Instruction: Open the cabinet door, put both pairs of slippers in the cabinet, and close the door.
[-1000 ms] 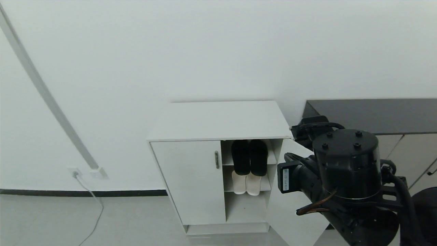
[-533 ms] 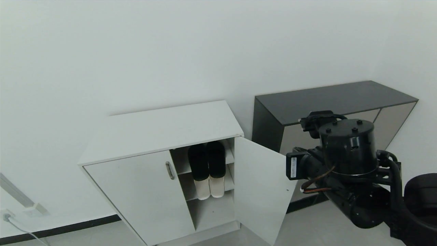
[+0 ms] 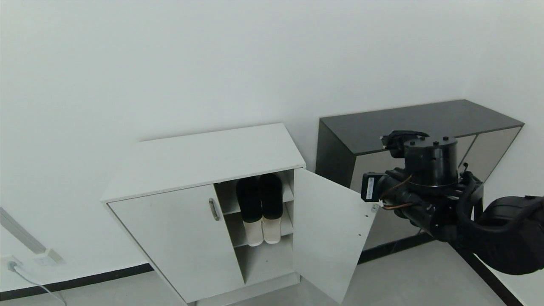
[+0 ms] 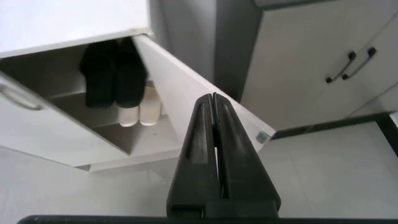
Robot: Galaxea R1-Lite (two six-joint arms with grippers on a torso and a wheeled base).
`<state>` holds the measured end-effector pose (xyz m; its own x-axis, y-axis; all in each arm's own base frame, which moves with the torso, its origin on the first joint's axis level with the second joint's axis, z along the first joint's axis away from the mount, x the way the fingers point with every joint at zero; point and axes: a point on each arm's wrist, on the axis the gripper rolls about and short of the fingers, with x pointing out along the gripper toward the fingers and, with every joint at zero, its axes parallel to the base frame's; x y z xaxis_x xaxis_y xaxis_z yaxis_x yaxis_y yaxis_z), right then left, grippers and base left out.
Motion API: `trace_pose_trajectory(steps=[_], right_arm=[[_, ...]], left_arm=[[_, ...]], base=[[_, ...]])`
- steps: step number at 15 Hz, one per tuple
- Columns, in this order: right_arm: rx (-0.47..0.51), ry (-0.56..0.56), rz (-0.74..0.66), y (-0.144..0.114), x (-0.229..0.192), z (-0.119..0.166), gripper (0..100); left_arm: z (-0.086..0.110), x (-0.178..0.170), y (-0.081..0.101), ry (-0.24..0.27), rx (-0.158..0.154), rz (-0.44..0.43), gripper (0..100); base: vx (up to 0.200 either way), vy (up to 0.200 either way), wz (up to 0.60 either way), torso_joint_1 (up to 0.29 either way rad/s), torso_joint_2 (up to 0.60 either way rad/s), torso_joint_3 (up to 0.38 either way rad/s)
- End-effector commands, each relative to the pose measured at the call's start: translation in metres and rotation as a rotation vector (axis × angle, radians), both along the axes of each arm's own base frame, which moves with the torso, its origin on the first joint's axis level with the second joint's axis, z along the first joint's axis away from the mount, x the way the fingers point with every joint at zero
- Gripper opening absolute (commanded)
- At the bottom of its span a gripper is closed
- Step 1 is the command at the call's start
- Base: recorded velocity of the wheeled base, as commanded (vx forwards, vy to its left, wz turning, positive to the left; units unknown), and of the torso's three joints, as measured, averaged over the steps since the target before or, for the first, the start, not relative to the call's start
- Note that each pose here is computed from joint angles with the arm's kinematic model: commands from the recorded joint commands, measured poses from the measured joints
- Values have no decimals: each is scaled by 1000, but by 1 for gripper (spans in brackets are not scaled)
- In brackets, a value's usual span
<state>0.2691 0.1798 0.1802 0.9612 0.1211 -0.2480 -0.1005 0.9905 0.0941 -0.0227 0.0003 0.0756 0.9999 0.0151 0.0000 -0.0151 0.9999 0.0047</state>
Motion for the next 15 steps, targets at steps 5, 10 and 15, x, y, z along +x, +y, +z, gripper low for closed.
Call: trace_pose_trajectory(steps=[5,10,15], right_arm=[[16,36,-74,-25,57,-27,0],[46,2,-121,-41,110,-51,0],[31,41,-141,-46,126,-73,0]], left_arm=[[0,0,0,0,0,0,0],[0,0,0,0,0,0,0],[0,0,0,0,-2,0,0]], base=[[0,0,0,0,0,0],[0,0,0,0,0,0],[0,0,0,0,0,0]])
